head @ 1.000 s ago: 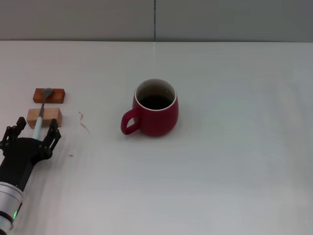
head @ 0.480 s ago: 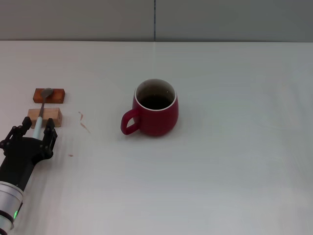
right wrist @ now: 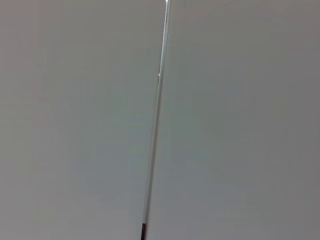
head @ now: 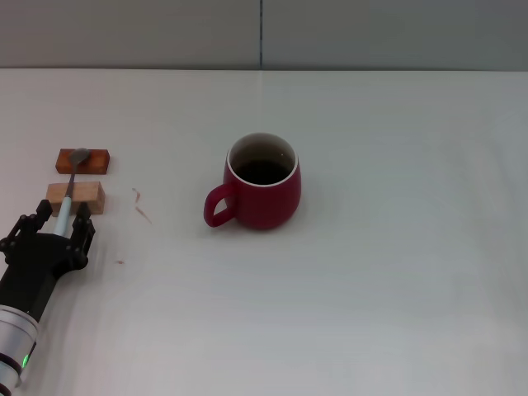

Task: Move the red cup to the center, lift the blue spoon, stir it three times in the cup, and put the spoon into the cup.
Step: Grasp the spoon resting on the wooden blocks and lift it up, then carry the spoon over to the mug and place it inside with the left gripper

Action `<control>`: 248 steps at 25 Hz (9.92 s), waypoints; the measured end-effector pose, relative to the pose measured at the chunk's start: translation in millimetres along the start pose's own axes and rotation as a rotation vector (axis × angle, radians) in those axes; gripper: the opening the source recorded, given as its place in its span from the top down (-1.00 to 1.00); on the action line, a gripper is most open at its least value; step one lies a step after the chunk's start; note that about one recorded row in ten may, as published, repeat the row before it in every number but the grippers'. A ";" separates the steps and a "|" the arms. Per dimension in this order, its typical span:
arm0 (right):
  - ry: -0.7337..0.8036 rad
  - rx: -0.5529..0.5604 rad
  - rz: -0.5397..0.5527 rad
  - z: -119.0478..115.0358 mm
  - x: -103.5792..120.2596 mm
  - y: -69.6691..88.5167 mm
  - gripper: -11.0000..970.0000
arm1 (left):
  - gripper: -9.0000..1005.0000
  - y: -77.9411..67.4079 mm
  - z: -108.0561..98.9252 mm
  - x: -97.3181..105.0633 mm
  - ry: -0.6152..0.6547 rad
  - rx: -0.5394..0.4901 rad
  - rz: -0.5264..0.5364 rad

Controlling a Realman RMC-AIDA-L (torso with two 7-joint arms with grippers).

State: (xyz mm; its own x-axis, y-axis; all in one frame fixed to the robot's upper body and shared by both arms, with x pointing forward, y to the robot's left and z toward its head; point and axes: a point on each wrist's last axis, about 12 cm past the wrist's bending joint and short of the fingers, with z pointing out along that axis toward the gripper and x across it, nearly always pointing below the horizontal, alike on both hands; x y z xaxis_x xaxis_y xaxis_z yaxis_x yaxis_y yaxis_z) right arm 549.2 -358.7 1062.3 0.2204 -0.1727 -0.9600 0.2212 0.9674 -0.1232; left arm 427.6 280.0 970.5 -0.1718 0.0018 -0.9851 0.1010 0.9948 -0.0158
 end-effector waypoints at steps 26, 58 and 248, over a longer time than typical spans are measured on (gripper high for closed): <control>-0.003 0.001 0.002 -5.1 0.9 0.4 -0.45 | 0.22 0.1 0.4 0.8 0.006 -0.008 -0.004; -0.003 -0.002 0.002 -5.7 1.2 1.4 -0.45 | 0.54 -2.4 3.6 -1.3 -0.003 0.000 -0.006; 0.037 0.041 0.020 -71.0 17.0 -8.2 -0.45 | 0.66 -82.1 88.6 -281.6 0.365 1.034 1.362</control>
State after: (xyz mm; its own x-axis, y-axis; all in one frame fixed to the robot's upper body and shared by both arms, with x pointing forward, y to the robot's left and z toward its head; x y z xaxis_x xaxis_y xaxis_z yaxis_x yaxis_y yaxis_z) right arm 483.7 -356.4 1029.1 0.1902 -0.1457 -0.9709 0.2560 0.9621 -0.0942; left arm 554.6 188.7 1234.0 0.3819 0.8732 -0.3028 0.8518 -0.2054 0.4819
